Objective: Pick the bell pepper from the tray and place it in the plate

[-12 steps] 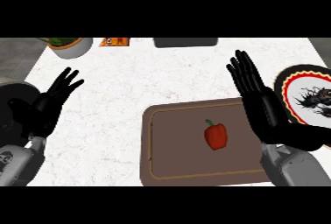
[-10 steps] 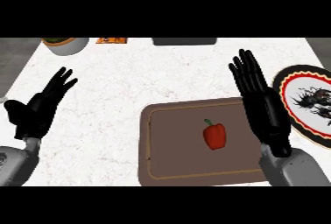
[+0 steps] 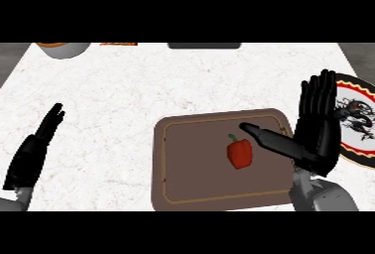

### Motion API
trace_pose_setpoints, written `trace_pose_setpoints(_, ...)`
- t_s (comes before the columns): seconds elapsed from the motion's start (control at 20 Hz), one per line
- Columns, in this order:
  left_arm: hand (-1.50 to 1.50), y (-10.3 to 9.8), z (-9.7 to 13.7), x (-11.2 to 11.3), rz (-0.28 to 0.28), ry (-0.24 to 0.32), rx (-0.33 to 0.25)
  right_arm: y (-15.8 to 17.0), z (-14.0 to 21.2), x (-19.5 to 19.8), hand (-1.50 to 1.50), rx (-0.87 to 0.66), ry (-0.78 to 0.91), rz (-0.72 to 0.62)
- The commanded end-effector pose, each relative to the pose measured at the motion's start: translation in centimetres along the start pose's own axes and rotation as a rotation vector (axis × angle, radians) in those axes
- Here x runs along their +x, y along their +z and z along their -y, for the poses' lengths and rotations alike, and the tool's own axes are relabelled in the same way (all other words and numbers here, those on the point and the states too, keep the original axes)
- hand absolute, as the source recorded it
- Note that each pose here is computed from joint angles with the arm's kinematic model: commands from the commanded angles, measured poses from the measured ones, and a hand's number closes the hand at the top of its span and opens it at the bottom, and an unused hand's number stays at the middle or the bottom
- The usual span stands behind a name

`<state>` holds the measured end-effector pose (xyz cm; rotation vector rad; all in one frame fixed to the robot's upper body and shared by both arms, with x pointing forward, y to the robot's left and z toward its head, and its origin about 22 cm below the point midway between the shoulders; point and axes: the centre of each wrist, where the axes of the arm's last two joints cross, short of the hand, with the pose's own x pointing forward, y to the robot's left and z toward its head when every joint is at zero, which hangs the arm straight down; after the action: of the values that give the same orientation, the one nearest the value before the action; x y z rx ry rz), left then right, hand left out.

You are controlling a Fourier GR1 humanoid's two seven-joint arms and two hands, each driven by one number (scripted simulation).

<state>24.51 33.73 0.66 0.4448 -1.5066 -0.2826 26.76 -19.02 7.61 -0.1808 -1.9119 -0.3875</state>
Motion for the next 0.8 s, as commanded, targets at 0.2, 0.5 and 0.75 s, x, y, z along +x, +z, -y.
trace_pose_setpoints(0.2, 0.0, 2.6, -0.4, -0.7, -0.007, -0.028, 0.001, 8.1, -2.6, 2.5, -1.5, -0.216, -0.009, 0.149)
trace_pose_setpoints(0.5, 0.0, 3.2, 0.3, -0.8, 0.001, -0.037, 0.011, 11.6, 1.8, 4.0, -1.5, 0.067, 0.2, -0.056)
trace_pose_setpoints(0.75, 0.0, 2.9, 0.1, -0.7, 0.01, -0.032, 0.022, 11.1, 5.1, 3.5, -1.5, 0.178, 0.471, -0.235)
